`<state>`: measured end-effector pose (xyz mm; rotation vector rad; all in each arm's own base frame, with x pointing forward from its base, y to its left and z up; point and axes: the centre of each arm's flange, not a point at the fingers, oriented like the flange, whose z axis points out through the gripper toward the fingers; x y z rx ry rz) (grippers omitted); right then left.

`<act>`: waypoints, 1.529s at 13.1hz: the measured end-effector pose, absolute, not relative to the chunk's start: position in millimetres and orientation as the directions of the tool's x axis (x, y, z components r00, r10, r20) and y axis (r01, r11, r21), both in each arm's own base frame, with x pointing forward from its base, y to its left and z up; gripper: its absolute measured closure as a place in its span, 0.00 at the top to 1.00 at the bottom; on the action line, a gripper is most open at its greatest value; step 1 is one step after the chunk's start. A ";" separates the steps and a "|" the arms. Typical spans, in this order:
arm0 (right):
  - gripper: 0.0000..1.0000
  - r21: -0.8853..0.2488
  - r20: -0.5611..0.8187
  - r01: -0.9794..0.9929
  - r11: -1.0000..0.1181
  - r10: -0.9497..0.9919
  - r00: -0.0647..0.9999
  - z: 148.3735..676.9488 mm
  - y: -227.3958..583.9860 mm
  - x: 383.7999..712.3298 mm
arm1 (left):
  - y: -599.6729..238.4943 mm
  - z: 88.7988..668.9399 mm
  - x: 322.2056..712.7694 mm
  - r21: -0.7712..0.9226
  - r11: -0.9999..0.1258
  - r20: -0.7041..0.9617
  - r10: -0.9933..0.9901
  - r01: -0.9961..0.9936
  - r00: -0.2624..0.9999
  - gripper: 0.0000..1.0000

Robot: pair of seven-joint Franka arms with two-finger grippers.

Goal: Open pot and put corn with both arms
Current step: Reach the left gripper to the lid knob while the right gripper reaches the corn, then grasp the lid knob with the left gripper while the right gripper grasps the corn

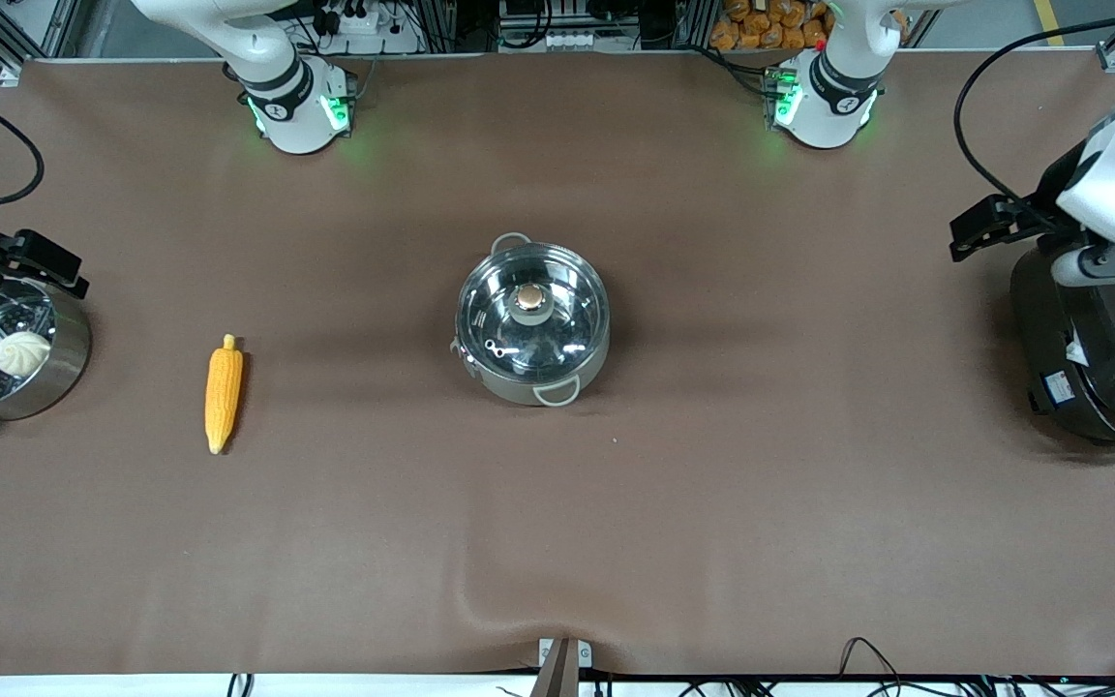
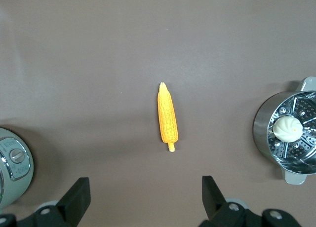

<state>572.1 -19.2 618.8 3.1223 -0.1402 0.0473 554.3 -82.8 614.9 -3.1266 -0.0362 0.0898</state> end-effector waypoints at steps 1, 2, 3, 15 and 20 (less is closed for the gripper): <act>1.00 0.014 0.030 -0.091 -0.996 -0.090 0.995 618.4 -19.7 572.1 | -101.6 608.7 555.7 -0.009 -1.000 -0.069 -0.008 -0.008 0.998 1.00; 1.00 0.015 0.030 -0.091 -0.996 -0.090 0.995 618.1 -19.8 572.2 | -125.0 600.5 557.0 -0.001 -1.000 -0.080 -0.027 -0.028 0.996 1.00; 1.00 0.015 0.028 -0.092 -0.996 -0.092 0.995 617.4 -20.4 572.3 | -151.9 593.0 558.8 0.004 -1.000 -0.084 -0.023 -0.023 0.996 1.00; 1.00 0.035 0.060 -0.069 -0.997 -0.067 0.996 510.7 -31.7 607.8 | -474.4 454.3 514.8 0.053 -0.955 -0.047 0.291 0.293 0.956 1.00; 1.00 0.058 0.096 -0.032 -0.998 -0.026 0.995 413.4 -30.4 623.5 | -523.3 413.0 500.8 0.055 -0.934 -0.047 0.351 0.353 0.935 0.94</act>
